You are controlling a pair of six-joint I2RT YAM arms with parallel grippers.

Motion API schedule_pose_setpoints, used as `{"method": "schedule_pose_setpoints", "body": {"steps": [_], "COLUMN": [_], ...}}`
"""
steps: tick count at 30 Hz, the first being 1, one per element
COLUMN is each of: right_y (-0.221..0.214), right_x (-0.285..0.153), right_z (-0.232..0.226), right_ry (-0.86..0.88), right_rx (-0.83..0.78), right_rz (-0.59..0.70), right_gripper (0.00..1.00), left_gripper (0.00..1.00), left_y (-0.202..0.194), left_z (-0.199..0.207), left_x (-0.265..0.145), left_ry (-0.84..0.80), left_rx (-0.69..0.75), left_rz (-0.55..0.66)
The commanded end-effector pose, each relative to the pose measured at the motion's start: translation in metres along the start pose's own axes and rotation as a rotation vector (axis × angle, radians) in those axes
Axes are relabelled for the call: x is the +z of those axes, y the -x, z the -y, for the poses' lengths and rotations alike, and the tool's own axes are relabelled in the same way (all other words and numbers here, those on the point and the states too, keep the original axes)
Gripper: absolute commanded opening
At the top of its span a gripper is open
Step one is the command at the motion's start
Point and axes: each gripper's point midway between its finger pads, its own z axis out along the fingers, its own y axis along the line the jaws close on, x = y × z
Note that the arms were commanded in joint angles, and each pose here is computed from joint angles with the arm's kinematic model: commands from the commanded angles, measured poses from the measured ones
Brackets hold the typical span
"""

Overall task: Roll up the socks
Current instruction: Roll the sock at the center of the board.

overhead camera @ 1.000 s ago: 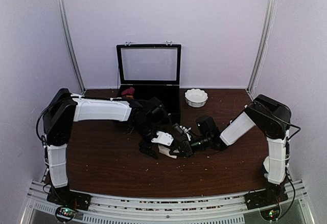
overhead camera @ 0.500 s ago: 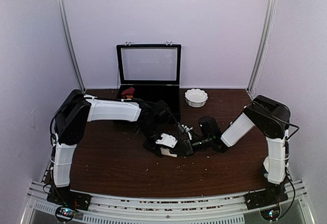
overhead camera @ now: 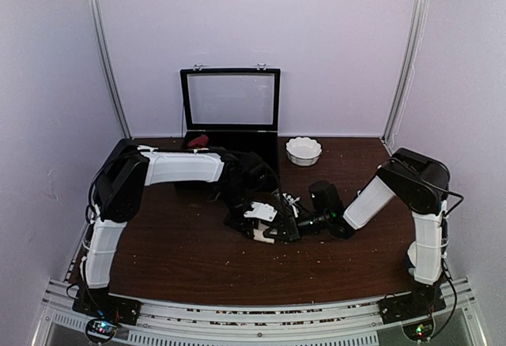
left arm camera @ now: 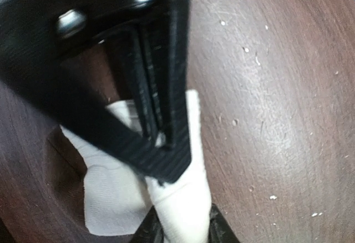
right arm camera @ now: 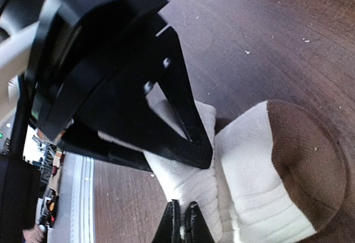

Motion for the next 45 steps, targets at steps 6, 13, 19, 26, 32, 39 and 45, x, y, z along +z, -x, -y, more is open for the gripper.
{"method": "schedule_pose_setpoints", "body": {"steps": [6, 13, 19, 26, 32, 39, 45], "right_y": [-0.074, -0.072, -0.061, -0.053, -0.021, -0.011, -0.031], "right_x": [-0.015, -0.021, -0.039, -0.087, -0.171, -0.117, -0.059], "right_z": [0.048, 0.041, 0.032, 0.027, 0.009, -0.025, -0.063], "right_ry": [-0.264, -0.293, -0.386, -0.799, -0.917, -0.935, -0.802], "right_rx": [0.132, 0.08, -0.023, -0.229, 0.024, -0.478, -0.886], "right_rz": [-0.129, -0.08, 0.005, 0.107, 0.653, 0.348, 0.194], "right_gripper": [0.04, 0.35, 1.0, 1.0, 1.0, 0.86, 0.72], "left_gripper": [0.17, 0.14, 0.14, 0.11, 0.1, 0.0, 0.0], "left_y": [-0.009, -0.024, -0.032, -0.04, -0.041, -0.032, -0.032], "left_z": [0.02, 0.026, 0.03, 0.034, 0.044, 0.053, 0.057], "left_x": [0.007, 0.022, 0.025, 0.022, 0.019, 0.015, 0.016], "left_ry": [-0.199, -0.238, -0.283, -0.354, -0.429, -0.537, -0.655], "left_rx": [-0.199, -0.255, -0.313, -0.372, -0.403, -0.467, -0.598], "left_rz": [0.069, 0.015, 0.016, 0.035, 0.029, 0.059, 0.103]}}
